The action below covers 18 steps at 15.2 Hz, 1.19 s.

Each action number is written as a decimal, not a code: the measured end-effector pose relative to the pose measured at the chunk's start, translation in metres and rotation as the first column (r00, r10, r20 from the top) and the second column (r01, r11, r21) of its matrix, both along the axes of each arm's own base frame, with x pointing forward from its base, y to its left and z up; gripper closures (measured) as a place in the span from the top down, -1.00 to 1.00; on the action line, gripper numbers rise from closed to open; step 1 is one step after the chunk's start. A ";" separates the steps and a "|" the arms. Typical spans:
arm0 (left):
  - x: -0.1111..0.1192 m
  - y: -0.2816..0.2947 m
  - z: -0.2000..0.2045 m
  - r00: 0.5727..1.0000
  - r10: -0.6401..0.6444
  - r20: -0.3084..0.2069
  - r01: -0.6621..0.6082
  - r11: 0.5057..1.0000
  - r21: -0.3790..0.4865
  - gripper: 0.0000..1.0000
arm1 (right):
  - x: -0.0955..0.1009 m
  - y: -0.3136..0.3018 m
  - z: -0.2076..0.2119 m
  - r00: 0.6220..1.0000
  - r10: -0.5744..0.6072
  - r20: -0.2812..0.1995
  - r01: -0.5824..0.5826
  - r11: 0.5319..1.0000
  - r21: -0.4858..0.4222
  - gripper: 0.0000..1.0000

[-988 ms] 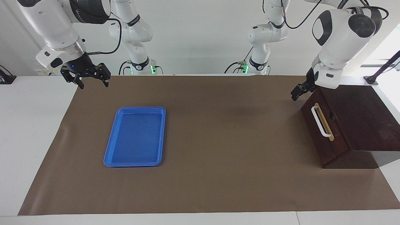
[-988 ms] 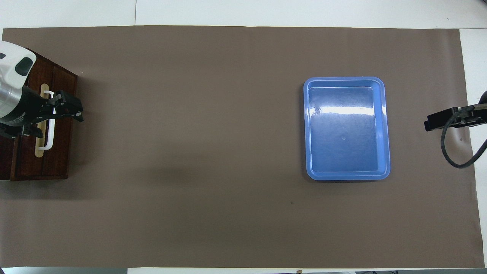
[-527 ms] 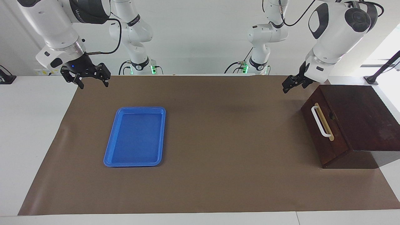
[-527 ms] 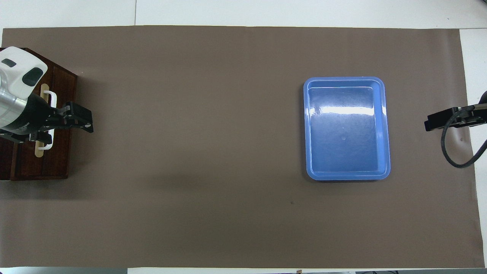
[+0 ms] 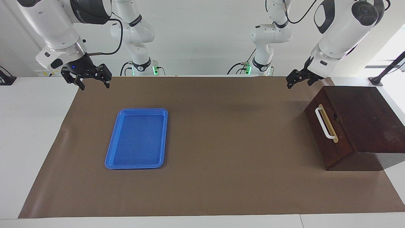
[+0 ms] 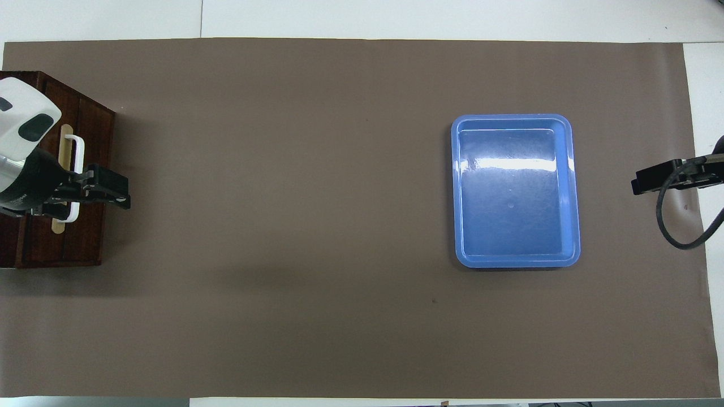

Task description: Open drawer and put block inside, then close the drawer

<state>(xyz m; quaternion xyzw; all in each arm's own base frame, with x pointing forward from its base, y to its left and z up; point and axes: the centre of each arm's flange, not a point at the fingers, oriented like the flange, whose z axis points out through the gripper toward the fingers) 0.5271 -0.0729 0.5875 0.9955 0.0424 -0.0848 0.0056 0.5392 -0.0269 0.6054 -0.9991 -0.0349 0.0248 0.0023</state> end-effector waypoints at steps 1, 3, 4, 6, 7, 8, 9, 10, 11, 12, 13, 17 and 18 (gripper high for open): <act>0.000 0.000 0.000 1.000 -0.002 -0.001 0.002 1.000 0.000 1.00 | 0.000 -0.001 0.000 1.000 -0.002 0.000 0.002 1.000 0.000 1.00; 0.000 0.001 0.000 1.000 -0.005 -0.004 0.005 1.000 -0.001 1.00 | 0.000 -0.002 0.000 1.000 -0.004 0.000 0.004 1.000 0.000 1.00; -0.001 0.002 0.000 1.000 -0.007 -0.007 0.007 1.000 -0.001 1.00 | 0.000 -0.002 0.000 1.000 -0.004 0.000 0.004 1.000 0.000 1.00; -0.001 0.005 -0.001 1.000 -0.006 -0.009 0.006 1.000 -0.001 1.00 | 0.000 -0.002 0.000 1.000 -0.004 0.000 0.004 1.000 0.000 1.00; -0.001 0.006 -0.001 1.000 -0.006 -0.010 0.006 1.000 -0.002 1.00 | 0.000 -0.002 0.000 1.000 -0.003 0.000 0.003 1.000 0.000 1.00; -0.001 0.006 0.000 1.000 -0.006 -0.010 0.006 1.000 -0.002 1.00 | 0.000 -0.002 0.000 1.000 -0.003 0.000 0.003 1.000 0.000 1.00; -0.001 0.006 0.000 1.000 -0.007 -0.010 0.007 1.000 -0.002 1.00 | 0.000 -0.002 0.000 1.000 -0.003 0.000 0.003 1.000 0.000 1.00; -0.001 0.006 0.000 1.000 -0.007 -0.010 0.007 1.000 -0.002 1.00 | 0.000 -0.002 0.000 1.000 -0.003 0.000 0.003 1.000 0.000 1.00; -0.001 0.006 0.000 1.000 -0.008 -0.009 0.008 1.000 -0.002 1.00 | 0.000 -0.002 0.000 1.000 -0.003 0.000 0.003 1.000 0.000 1.00; -0.001 0.006 0.000 1.000 -0.007 -0.009 0.007 1.000 -0.002 1.00 | 0.000 -0.002 0.000 1.000 -0.003 0.000 0.003 1.000 0.000 1.00; -0.001 0.007 0.000 1.000 -0.006 -0.009 0.006 1.000 -0.002 1.00 | 0.000 -0.002 0.000 1.000 -0.003 0.000 0.003 1.000 0.000 1.00; 0.000 0.013 0.000 1.000 0.007 -0.008 -0.007 1.000 -0.002 1.00 | 0.000 -0.002 0.000 1.000 -0.003 0.000 0.003 1.000 0.000 1.00; 0.000 0.016 0.000 1.000 0.011 -0.008 -0.011 1.000 -0.002 1.00 | 0.000 -0.002 0.000 1.000 -0.003 0.000 0.003 1.000 0.000 1.00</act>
